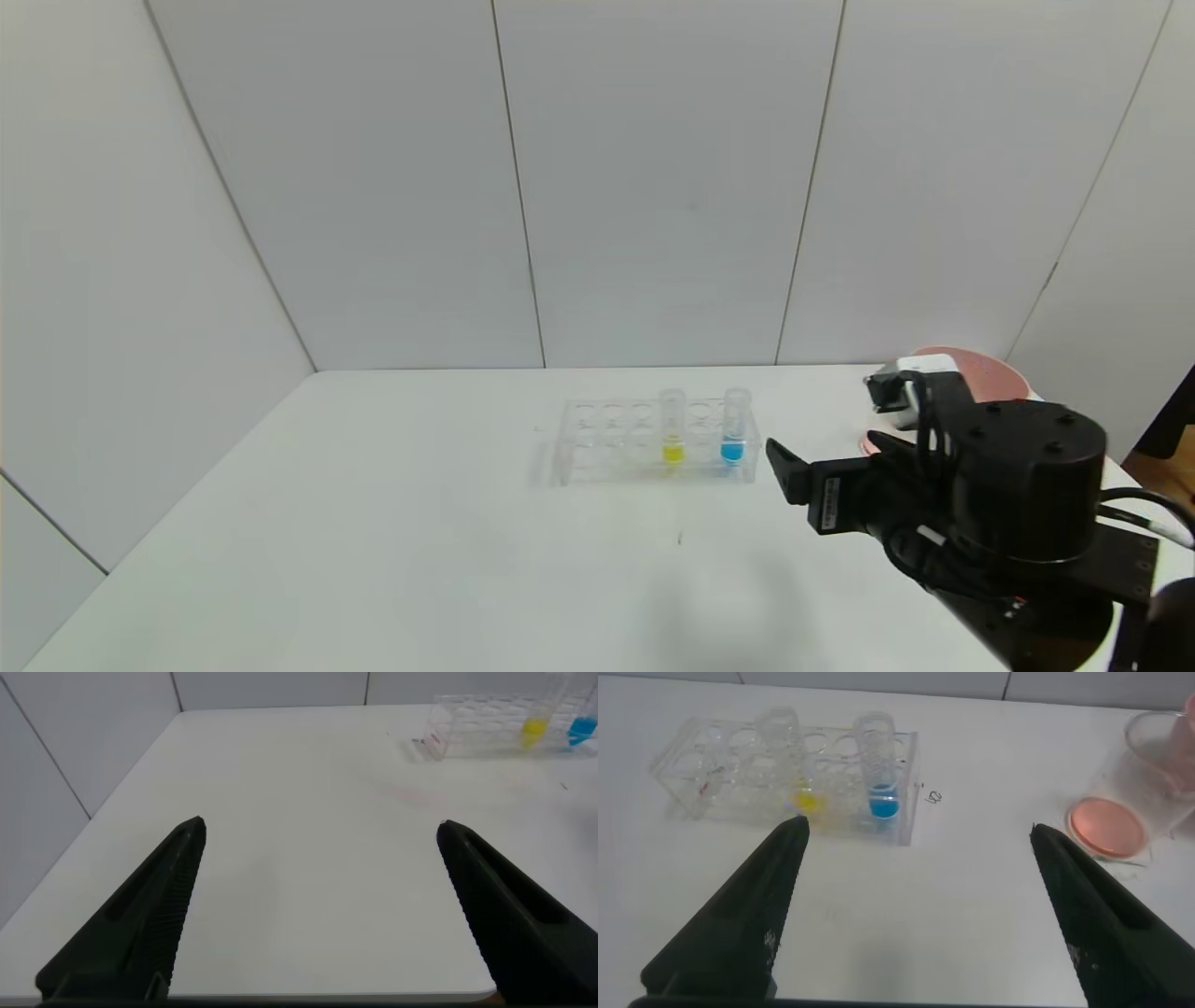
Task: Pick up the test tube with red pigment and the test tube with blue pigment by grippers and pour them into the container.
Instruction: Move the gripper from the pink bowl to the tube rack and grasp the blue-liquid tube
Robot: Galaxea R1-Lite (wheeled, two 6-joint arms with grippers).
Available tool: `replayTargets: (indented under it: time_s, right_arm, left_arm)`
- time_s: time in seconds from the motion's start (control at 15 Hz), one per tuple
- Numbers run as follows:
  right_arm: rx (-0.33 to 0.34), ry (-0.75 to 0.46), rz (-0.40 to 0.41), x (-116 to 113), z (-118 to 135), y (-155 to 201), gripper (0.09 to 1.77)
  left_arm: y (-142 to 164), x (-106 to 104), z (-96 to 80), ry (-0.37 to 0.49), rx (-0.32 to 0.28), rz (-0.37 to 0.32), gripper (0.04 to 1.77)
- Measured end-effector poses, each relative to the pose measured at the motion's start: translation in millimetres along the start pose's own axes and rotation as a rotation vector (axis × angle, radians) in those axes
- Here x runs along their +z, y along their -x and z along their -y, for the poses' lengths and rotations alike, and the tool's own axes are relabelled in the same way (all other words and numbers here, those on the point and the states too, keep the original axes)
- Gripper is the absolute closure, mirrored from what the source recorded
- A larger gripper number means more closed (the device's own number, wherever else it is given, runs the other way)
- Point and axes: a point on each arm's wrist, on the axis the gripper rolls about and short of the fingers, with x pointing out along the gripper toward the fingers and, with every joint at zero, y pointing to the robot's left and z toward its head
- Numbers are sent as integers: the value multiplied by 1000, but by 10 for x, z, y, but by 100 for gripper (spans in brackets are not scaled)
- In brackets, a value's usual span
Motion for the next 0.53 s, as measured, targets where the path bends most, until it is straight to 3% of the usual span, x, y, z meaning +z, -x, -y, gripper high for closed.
replayTargets:
  time_s: [0.53]
  right_arm:
    - [-72,5,-2,-117,-327,-662,16]
  left_arm:
    - [0,0,0,0,0,0,5]
